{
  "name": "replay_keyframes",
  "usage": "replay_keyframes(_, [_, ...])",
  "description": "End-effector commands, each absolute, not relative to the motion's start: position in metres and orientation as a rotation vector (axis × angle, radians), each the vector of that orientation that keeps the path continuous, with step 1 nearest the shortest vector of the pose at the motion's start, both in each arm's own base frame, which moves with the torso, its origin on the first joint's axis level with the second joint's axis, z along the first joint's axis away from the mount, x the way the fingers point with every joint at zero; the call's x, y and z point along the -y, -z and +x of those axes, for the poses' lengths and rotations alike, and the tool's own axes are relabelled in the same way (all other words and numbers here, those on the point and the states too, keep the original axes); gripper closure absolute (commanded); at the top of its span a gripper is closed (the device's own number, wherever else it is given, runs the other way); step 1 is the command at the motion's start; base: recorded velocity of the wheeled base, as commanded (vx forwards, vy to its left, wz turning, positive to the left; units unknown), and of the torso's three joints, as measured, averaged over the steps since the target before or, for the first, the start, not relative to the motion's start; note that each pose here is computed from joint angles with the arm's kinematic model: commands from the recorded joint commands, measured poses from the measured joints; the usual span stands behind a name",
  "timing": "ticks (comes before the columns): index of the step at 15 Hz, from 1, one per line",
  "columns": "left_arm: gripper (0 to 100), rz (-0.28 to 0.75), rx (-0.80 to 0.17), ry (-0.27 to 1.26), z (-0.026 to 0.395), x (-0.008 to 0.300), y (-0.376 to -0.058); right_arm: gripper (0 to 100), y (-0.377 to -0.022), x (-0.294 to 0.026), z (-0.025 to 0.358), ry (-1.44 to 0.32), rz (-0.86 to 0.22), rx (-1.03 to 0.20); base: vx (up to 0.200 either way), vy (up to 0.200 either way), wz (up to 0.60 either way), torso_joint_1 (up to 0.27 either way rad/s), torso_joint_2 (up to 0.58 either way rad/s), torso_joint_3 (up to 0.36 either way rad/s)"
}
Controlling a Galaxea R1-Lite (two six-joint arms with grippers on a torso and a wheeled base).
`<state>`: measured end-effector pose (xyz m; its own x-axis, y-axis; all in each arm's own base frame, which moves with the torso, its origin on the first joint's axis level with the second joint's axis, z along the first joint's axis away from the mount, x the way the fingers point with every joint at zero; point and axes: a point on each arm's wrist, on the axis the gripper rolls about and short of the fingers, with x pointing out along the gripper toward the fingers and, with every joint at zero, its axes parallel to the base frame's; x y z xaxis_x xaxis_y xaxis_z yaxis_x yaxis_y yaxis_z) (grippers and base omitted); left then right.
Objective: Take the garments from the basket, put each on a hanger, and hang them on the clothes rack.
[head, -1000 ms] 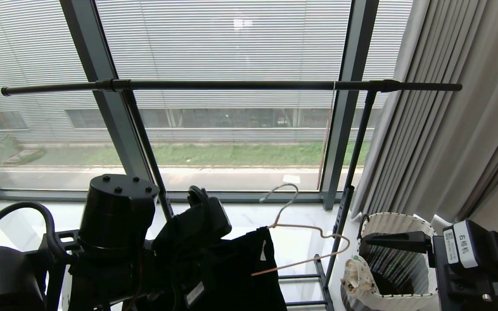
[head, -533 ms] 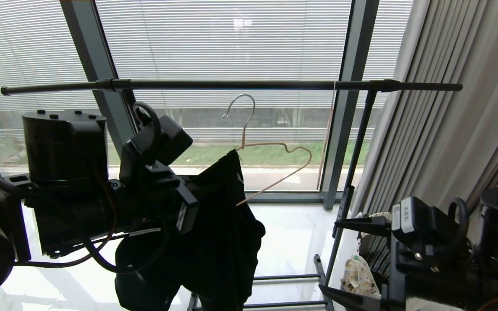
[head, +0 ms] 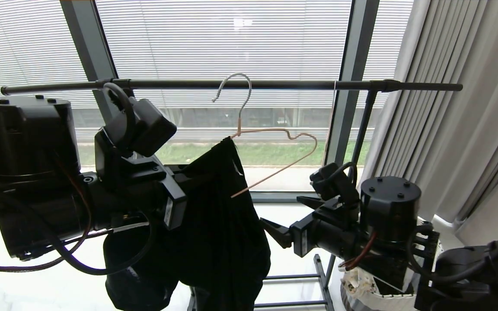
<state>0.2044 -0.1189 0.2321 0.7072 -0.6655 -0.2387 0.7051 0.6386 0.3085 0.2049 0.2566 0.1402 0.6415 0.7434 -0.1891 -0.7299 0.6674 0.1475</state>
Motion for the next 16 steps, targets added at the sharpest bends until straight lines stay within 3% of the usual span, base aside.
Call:
replay_keyframes(1, [100,0.398,-0.098,0.793,0.202,0.120,-0.234,0,-0.120,-0.274,0.210,-0.851,0.034,-0.288,0.000,0.000,0.00,0.000,0.00,0.000])
replay_keyframes(8, [100,0.403,-0.095,0.830,0.198,0.128,-0.232,0,-0.106,-0.277,0.209,-0.808,0.002,-0.316,0.000,0.000,0.00,0.000,0.00,0.000])
replay_keyframes(12, [100,0.398,-0.088,0.823,0.197,0.127,-0.234,0,-0.088,-0.270,0.213,-0.690,-0.091,-0.339,0.000,0.000,0.00,0.000,0.00,0.000])
replay_keyframes(16, [100,0.394,-0.084,0.808,0.188,0.118,-0.234,0,-0.097,-0.226,0.254,-0.432,-0.154,-0.284,0.000,0.000,0.00,0.000,0.00,0.000])
